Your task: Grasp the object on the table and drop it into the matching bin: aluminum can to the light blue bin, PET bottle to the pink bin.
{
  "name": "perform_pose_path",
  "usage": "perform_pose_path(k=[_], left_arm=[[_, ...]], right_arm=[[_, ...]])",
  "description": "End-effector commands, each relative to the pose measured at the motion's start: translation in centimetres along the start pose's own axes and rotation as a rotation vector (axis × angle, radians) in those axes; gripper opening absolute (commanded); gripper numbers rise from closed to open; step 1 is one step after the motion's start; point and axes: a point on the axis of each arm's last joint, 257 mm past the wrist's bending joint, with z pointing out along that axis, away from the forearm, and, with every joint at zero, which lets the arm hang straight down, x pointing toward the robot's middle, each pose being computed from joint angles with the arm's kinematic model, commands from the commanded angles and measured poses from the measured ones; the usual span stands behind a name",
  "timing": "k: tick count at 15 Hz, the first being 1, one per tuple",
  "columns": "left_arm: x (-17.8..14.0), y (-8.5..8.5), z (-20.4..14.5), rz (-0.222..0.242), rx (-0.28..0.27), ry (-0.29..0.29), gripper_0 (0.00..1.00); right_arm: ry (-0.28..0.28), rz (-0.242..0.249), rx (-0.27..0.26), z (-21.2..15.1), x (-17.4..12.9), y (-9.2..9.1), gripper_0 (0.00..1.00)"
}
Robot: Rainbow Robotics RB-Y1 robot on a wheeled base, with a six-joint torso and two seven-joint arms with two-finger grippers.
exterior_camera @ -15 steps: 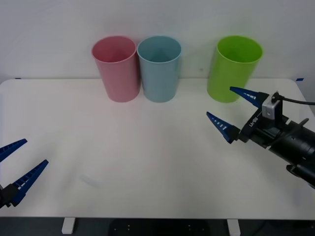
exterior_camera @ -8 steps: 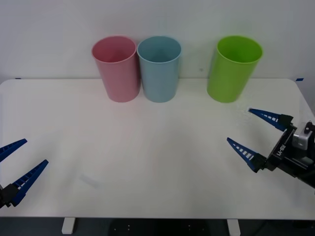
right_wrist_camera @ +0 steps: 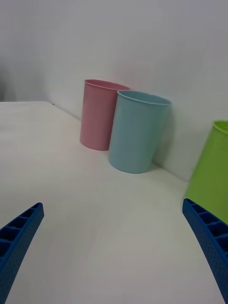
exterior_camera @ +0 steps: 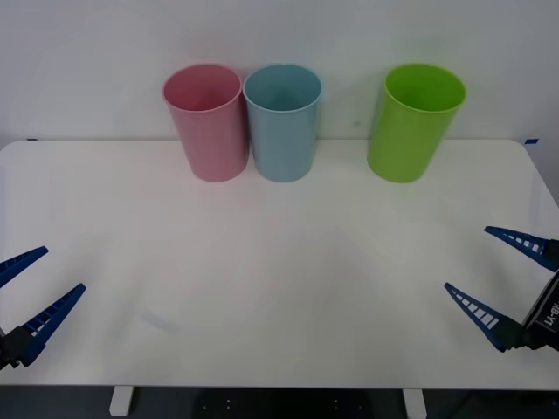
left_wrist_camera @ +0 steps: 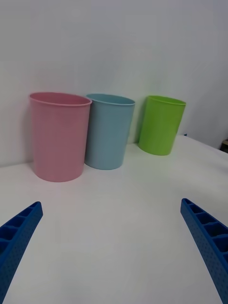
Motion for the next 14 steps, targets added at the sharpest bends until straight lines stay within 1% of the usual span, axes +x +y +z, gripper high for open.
perform_pose_path(k=[1, 5, 10, 14], left_arm=[[0.0, 0.0, 0.0, 0.000, 0.000, 0.000, 1.00], [0.0, 0.0, 0.0, 0.000, 0.000, 0.000, 1.00], [0.0, 0.0, 0.0, 0.000, 0.000, 0.000, 1.00], [0.0, 0.0, 0.0, 0.000, 0.000, 0.000, 1.00]], right_arm=[[0.009, 0.030, 0.041, -1.5, 0.2, -0.7, 1.00], [0.035, 0.072, 0.062, -3.0, 1.0, -0.6, 1.00], [0.057, 0.114, 0.061, -3.8, 1.7, 0.2, 1.00], [0.058, 0.116, 0.060, -3.8, 1.8, 0.3, 1.00]])
